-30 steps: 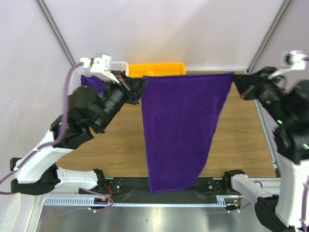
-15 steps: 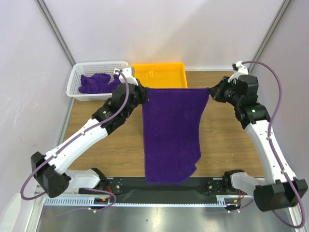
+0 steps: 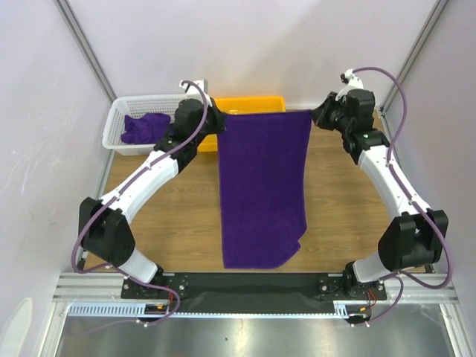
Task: Fold and stack the towels
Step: Flatten out the crumpled towel
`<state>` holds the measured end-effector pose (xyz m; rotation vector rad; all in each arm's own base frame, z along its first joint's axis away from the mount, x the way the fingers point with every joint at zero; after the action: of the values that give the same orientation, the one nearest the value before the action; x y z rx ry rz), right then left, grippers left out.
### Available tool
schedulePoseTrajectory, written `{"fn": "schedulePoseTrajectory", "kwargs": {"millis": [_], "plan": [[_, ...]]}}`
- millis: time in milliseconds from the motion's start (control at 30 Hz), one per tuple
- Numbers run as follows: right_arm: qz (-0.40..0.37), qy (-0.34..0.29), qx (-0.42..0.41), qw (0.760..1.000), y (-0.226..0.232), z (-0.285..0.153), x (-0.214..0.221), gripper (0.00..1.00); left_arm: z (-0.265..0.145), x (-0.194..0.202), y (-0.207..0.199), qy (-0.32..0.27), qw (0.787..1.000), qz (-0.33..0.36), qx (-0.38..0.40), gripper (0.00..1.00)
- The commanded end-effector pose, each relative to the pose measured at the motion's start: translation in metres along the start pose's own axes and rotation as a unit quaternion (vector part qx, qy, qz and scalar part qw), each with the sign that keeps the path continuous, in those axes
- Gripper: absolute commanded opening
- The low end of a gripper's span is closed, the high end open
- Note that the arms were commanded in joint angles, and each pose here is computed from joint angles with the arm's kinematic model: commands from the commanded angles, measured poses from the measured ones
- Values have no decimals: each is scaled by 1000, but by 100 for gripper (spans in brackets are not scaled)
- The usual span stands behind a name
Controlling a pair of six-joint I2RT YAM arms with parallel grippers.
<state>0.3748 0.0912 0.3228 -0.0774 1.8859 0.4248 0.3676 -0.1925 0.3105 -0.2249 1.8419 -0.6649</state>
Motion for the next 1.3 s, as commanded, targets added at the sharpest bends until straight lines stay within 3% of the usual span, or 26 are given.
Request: {"fn": "schedulePoseTrajectory", "kwargs": {"millis": [0,267,467,833,1033,1267], "plan": [[-39,-135,10,990,13,-29,-77,0,-27,-67,-35,-95,992,35,80,0],[-80,-209,-16,974,49,-124,-120,0,-122,-114,-67,-152,976,44,151,0],[-92,-261,-31,960,67,-204,-123,0,-191,-112,-87,-169,965,60,194,0],[-113,-323,-89,935,91,-306,-128,0,-297,-129,-86,-202,949,39,240,0],[-122,-327,-94,932,98,-333,-138,0,-334,-151,-90,-208,945,9,252,0],[-112,-269,-57,955,88,-300,-139,0,-302,-158,-92,-195,968,-7,157,0]]}}
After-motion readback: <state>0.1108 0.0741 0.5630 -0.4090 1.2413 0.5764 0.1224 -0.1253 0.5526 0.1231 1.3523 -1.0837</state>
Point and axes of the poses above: each gripper's point midway between its finger pads, its own z axis out along the fingers, its own y axis along the line the jaws close on, x = y × z, the point moved 9 cm from there along -z, back along the fingers, and after that the axes turned 11 degrees about -z, right-handed, at the moved point
